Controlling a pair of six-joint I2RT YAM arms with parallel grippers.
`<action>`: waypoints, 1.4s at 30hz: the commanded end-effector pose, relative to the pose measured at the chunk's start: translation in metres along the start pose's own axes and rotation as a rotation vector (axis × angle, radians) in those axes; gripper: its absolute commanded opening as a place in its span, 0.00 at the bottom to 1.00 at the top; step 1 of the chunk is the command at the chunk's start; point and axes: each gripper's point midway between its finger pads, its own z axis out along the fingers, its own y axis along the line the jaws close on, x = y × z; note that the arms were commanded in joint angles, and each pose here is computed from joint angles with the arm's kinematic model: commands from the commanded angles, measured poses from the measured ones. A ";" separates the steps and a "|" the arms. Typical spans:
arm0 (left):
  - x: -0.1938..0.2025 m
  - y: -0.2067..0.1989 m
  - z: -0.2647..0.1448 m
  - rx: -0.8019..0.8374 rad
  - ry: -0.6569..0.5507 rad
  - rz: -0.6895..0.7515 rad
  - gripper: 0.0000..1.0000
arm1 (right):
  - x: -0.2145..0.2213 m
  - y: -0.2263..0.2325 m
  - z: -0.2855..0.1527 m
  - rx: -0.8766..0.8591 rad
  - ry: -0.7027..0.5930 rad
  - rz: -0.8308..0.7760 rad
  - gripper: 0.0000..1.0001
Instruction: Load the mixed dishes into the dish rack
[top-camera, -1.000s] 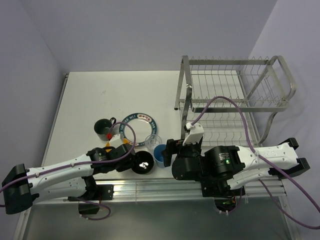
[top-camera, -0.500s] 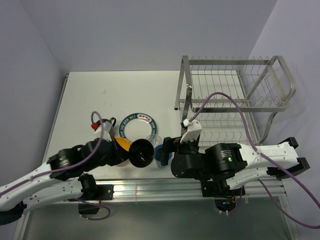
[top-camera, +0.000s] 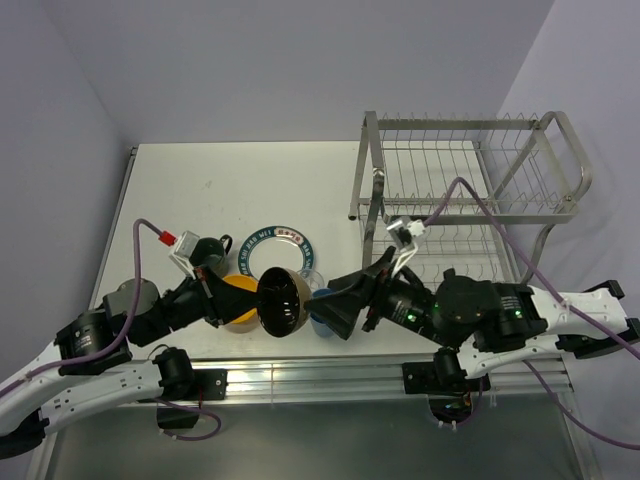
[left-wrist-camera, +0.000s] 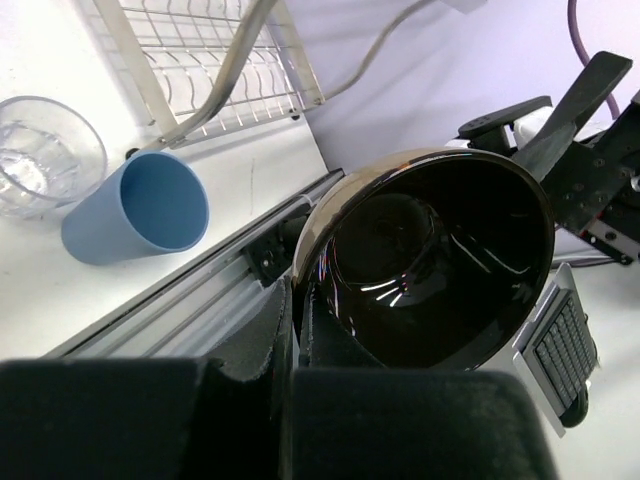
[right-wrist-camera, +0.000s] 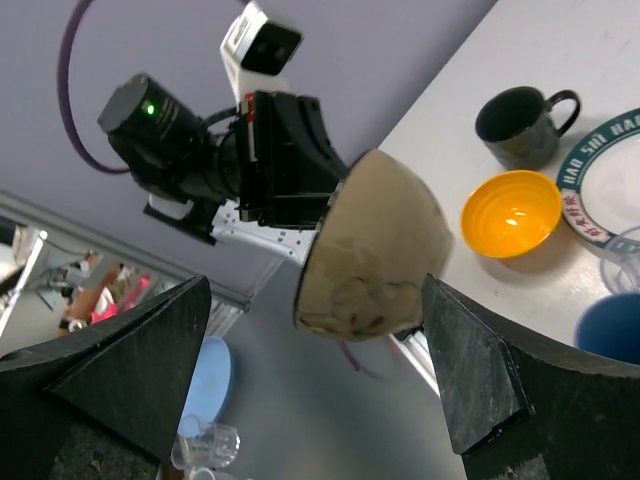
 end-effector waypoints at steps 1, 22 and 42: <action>-0.022 -0.053 -0.008 0.202 -0.062 -0.015 0.00 | 0.009 0.028 0.012 -0.074 0.044 -0.045 0.93; -0.042 -0.075 -0.041 0.279 -0.118 -0.003 0.00 | 0.035 0.026 0.024 -0.016 0.127 -0.061 0.98; -0.040 -0.083 -0.034 0.313 -0.104 0.003 0.00 | 0.026 0.045 0.019 -0.128 0.084 0.000 0.97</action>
